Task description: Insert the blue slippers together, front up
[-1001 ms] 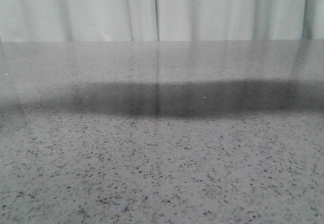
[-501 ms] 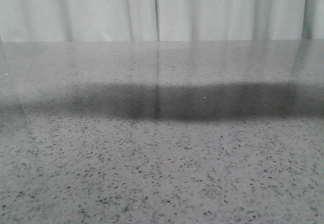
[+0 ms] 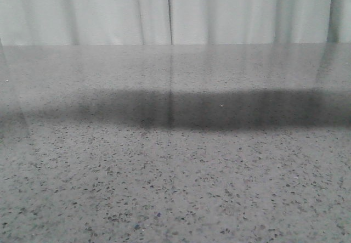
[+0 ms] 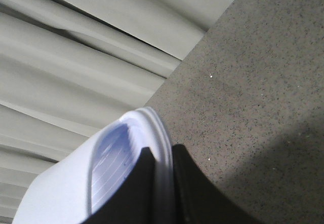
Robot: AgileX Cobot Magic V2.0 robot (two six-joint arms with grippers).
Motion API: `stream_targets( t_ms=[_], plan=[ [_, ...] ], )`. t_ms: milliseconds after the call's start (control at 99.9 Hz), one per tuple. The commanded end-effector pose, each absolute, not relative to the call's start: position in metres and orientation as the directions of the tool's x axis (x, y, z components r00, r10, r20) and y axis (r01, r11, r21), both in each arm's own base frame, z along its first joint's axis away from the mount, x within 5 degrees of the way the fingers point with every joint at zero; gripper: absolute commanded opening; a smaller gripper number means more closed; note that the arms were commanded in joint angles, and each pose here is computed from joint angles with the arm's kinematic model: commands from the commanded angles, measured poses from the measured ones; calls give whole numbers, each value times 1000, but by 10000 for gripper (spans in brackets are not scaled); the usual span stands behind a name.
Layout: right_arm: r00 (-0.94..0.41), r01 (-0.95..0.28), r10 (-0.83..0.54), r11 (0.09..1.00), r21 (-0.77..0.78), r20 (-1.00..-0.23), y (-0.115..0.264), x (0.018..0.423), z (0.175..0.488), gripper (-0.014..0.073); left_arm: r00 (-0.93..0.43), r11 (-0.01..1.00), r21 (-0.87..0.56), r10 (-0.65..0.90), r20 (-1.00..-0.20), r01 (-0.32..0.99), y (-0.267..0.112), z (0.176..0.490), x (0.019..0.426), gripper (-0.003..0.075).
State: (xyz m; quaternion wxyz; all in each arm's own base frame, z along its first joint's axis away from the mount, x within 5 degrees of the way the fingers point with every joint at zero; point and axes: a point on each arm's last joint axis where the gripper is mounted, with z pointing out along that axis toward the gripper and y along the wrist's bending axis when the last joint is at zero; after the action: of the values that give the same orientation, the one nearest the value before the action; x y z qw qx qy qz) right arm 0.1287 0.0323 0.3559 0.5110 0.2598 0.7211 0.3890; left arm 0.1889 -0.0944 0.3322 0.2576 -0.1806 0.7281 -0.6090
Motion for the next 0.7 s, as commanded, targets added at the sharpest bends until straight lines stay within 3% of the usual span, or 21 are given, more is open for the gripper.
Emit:
stream_targets(
  t_ms=[0, 360, 691],
  plan=[
    [-264, -88, 794, 545, 834, -547, 30, 128, 374, -107, -831, 86, -994, -547, -98, 60, -103, 345, 187, 16],
    [-332, -140, 764, 540, 830, -554, 50, 148, 369, -107, -856, 43, -998, -515, -53, 36, -114, 341, 192, 16],
    [-300, -181, 742, 572, 800, -599, 56, 157, 370, -107, -888, -6, -999, -457, -45, 54, -117, 345, 186, 16]
  ],
)
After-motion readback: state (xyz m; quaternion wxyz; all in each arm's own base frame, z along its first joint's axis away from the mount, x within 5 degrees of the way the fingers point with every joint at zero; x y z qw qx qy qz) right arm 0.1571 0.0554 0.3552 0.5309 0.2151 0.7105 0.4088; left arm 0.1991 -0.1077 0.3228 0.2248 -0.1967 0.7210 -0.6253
